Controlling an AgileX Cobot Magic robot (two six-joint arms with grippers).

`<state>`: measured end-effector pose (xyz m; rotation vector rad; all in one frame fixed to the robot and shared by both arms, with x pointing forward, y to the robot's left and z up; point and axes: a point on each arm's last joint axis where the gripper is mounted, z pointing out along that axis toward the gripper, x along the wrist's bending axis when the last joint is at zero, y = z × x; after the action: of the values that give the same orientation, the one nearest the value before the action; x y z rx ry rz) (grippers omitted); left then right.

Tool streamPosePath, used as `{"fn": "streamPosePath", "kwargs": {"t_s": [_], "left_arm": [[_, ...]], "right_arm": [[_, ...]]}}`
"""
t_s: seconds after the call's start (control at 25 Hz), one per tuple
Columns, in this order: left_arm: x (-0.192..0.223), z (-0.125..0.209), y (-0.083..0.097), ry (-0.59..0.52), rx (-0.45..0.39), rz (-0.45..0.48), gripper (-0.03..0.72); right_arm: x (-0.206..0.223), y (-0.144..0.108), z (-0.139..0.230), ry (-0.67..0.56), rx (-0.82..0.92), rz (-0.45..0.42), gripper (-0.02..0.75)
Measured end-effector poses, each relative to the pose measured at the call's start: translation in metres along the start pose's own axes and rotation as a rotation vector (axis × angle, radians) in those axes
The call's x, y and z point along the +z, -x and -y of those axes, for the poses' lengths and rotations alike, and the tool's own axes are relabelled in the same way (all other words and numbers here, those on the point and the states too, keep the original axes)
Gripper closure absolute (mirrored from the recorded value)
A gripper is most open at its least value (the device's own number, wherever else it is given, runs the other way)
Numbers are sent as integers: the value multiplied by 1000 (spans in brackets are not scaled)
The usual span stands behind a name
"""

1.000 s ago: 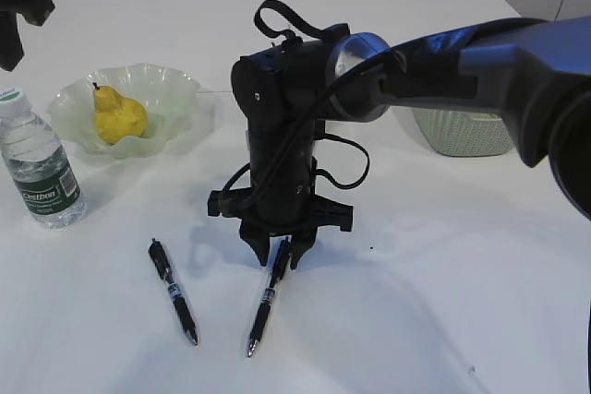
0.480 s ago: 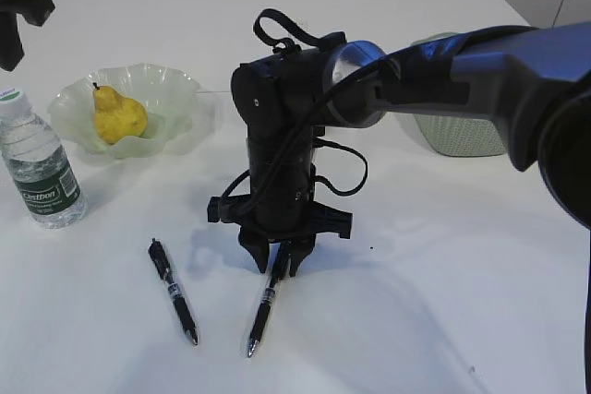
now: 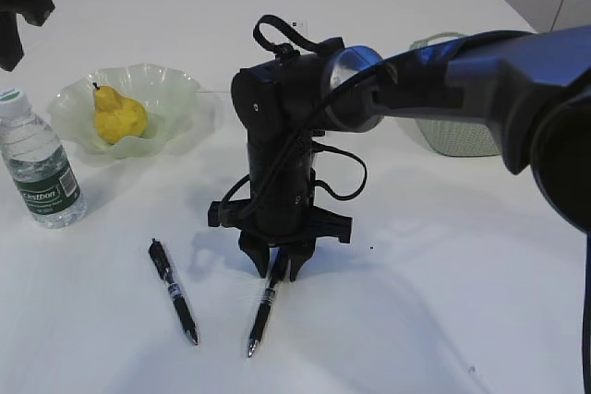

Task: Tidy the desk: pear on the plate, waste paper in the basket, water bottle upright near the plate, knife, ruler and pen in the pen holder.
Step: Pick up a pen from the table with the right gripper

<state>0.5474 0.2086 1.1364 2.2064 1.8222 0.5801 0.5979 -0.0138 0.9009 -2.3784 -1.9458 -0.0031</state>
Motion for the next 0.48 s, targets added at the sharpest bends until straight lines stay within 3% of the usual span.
{"fn": "streamPosePath", "kwargs": {"t_s": [0.48], "left_arm": [[0,0,0,1,1,-3,546]], "right_arm": [[2,-1,0,-11,5,-2,448]]}}
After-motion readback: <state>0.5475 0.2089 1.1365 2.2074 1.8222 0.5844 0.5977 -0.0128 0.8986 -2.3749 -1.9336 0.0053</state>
